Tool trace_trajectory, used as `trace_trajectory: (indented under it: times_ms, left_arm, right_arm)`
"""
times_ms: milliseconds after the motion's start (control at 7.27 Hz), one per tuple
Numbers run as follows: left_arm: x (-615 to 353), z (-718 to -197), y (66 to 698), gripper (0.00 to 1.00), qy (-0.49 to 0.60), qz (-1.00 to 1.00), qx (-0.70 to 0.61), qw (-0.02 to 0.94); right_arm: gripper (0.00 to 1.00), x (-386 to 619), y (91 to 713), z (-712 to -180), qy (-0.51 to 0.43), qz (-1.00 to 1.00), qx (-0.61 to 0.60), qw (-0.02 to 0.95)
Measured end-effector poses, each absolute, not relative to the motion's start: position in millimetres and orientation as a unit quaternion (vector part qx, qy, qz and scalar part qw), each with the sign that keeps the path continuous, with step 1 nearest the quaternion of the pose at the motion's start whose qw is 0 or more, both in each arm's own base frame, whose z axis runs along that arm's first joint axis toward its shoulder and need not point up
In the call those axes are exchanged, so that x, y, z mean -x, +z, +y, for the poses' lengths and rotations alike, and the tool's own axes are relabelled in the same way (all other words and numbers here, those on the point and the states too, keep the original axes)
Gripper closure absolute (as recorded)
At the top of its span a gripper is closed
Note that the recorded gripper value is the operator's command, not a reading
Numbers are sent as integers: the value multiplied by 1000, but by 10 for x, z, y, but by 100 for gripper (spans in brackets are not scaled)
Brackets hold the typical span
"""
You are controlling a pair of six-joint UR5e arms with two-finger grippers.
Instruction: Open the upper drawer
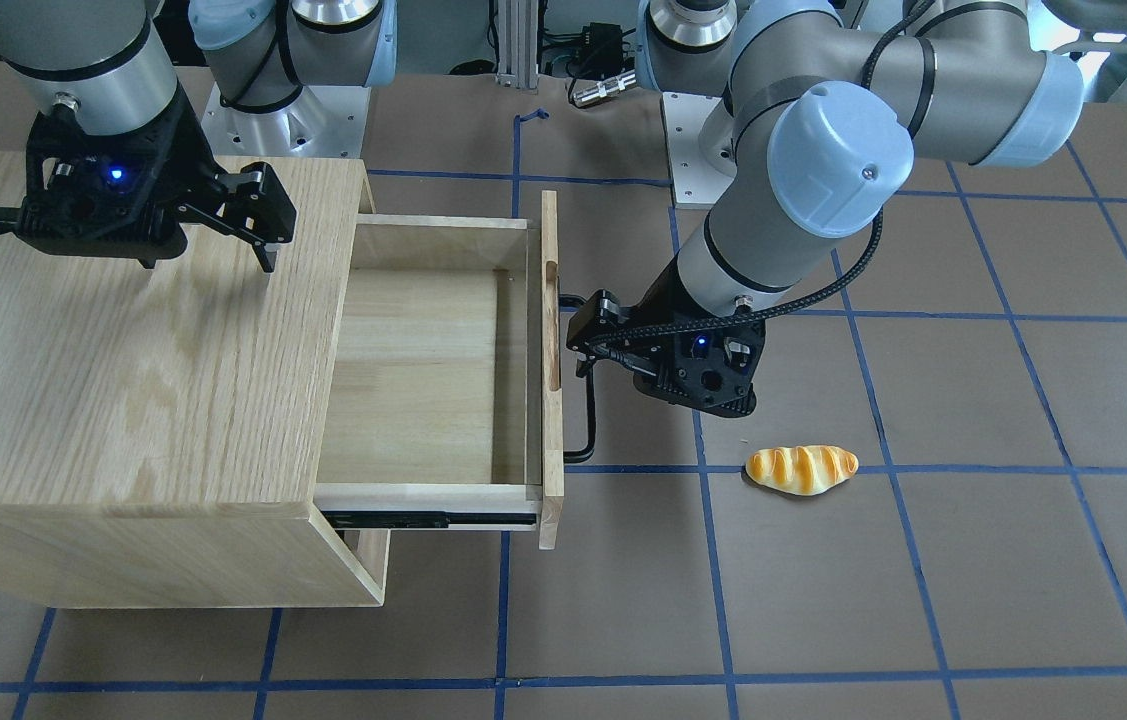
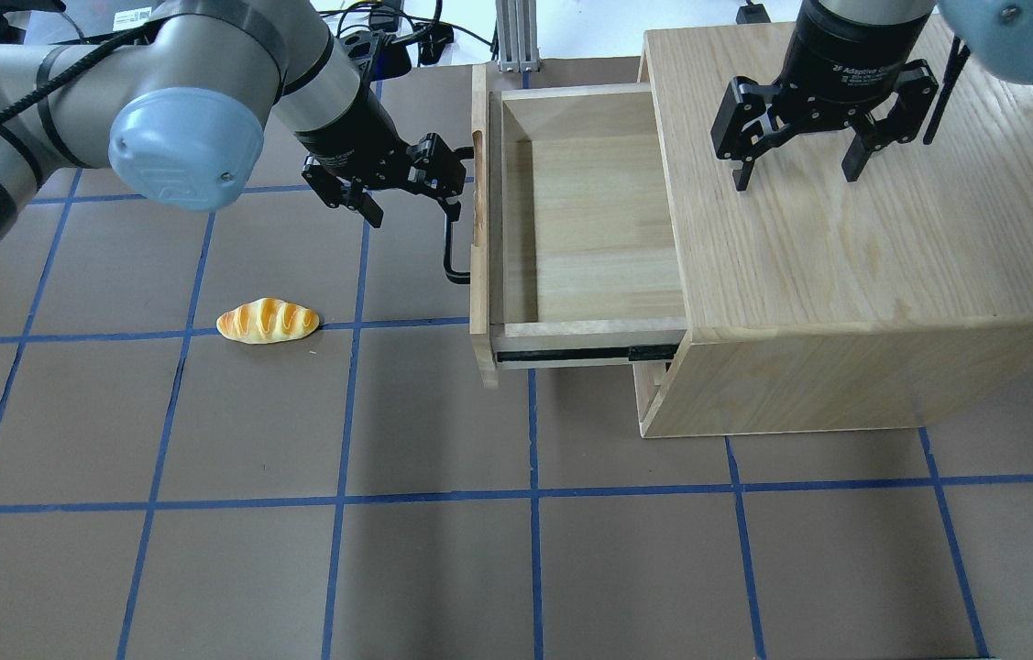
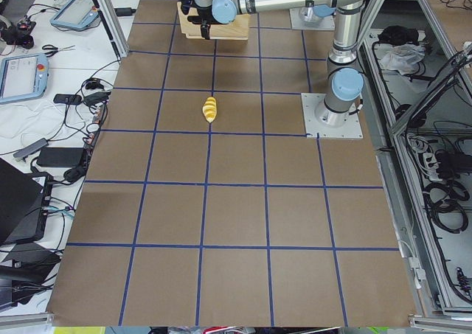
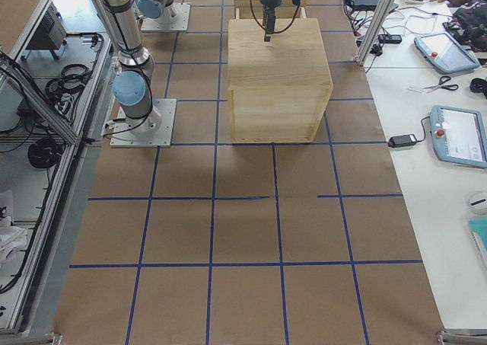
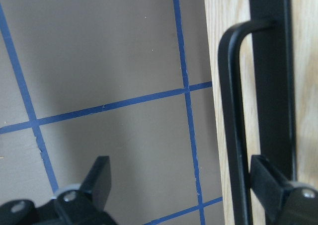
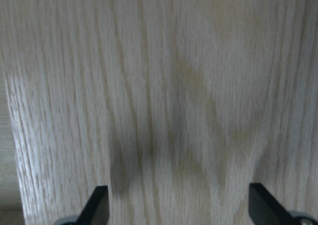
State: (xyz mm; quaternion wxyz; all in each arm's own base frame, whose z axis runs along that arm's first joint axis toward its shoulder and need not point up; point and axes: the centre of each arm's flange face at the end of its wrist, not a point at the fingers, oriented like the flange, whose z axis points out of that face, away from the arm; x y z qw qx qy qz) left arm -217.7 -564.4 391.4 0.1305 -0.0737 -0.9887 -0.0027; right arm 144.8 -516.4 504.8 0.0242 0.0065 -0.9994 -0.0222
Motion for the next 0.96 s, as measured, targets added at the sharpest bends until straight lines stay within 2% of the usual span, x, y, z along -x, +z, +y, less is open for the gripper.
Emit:
trace_trajectory:
  times_ms: [412, 688, 962]
  left_arm:
    - [1938, -5644, 4100, 0, -6, -991, 59, 116]
    - [1682, -5471, 4596, 0, -19, -995, 44, 90]
    - [1395, -5262, 5028, 0, -19, -998, 56, 23]
  right_arm:
    - [0, -1447, 5049, -5165, -22, -999, -7, 24]
    - [0, -1441, 5048, -5166, -22, -999, -6, 24]
    - [0, -1444, 5048, -5165, -22, -999, -6, 24]
